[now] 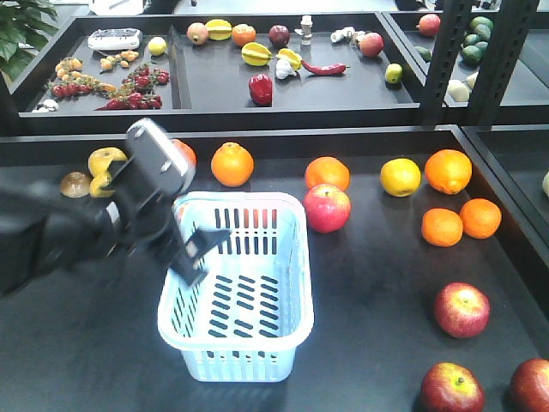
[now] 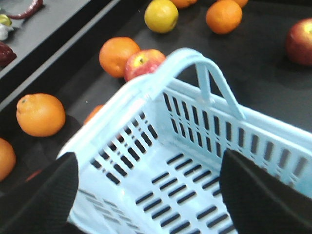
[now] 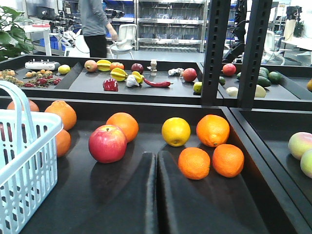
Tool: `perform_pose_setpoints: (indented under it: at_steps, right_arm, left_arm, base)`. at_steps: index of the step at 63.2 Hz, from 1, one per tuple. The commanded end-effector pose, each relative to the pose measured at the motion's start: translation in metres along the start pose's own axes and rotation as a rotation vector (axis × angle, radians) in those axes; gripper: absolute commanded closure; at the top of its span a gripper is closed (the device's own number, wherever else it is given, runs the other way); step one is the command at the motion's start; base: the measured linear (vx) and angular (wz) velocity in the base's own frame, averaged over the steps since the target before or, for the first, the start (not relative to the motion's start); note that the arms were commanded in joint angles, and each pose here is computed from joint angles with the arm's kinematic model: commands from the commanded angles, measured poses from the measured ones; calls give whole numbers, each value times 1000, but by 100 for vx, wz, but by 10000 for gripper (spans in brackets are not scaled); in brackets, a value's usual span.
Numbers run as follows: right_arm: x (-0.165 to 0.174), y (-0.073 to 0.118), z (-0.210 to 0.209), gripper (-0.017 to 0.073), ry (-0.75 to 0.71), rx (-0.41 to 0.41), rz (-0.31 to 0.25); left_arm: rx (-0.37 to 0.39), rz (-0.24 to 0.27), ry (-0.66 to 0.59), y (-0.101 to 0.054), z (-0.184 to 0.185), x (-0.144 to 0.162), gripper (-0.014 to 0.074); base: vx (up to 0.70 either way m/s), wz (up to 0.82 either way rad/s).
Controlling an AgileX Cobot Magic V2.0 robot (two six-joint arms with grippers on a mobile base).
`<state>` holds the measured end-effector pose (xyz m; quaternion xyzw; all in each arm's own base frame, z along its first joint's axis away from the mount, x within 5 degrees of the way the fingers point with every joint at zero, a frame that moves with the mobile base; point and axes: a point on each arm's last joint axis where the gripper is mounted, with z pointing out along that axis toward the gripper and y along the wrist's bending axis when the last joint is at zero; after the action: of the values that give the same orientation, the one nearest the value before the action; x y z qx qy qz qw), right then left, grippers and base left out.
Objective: Pick three apples into basket with both arms
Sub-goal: 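Open the left gripper and release the basket handle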
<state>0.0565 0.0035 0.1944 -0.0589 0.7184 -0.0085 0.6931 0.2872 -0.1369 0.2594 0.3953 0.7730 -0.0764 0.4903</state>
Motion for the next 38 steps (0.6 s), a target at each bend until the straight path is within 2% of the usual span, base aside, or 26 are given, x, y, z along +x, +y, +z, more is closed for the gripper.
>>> perform_pose_setpoints:
  at_steps: [1, 10, 13, 19, 27, 33, 38]
  right_arm:
    - [-2, 0, 0, 568, -69, 3, -16]
    - [-2, 0, 0, 568, -69, 3, -16]
    - [-2, 0, 0, 568, -69, 3, -16]
    - [-2, 0, 0, 568, -69, 3, -16]
    - [-2, 0, 0, 568, -69, 3, -16]
    - [-2, 0, 0, 568, -69, 3, -16]
    - [-2, 0, 0, 568, -69, 3, -16]
  left_arm:
    - [-42, -41, -84, -1, -33, -14, 38]
    - [-81, -151, -194, -4, -74, -28, 146]
    - [-67, -212, -258, -6, -93, -37, 216]
    - [-12, -291, -366, -14, -126, -50, 376]
    - [57, -298, -455, -28, -162, -55, 603]
    - [95, -305, -474, -40, -176, -45, 602]
    - [105, -340, -463, -49, -181, -27, 601]
  base:
    - [0, 0]
    - [0, 0]
    - [0, 0]
    - [0, 0]
    - [0, 0]
    - [0, 0]
    - [0, 0]
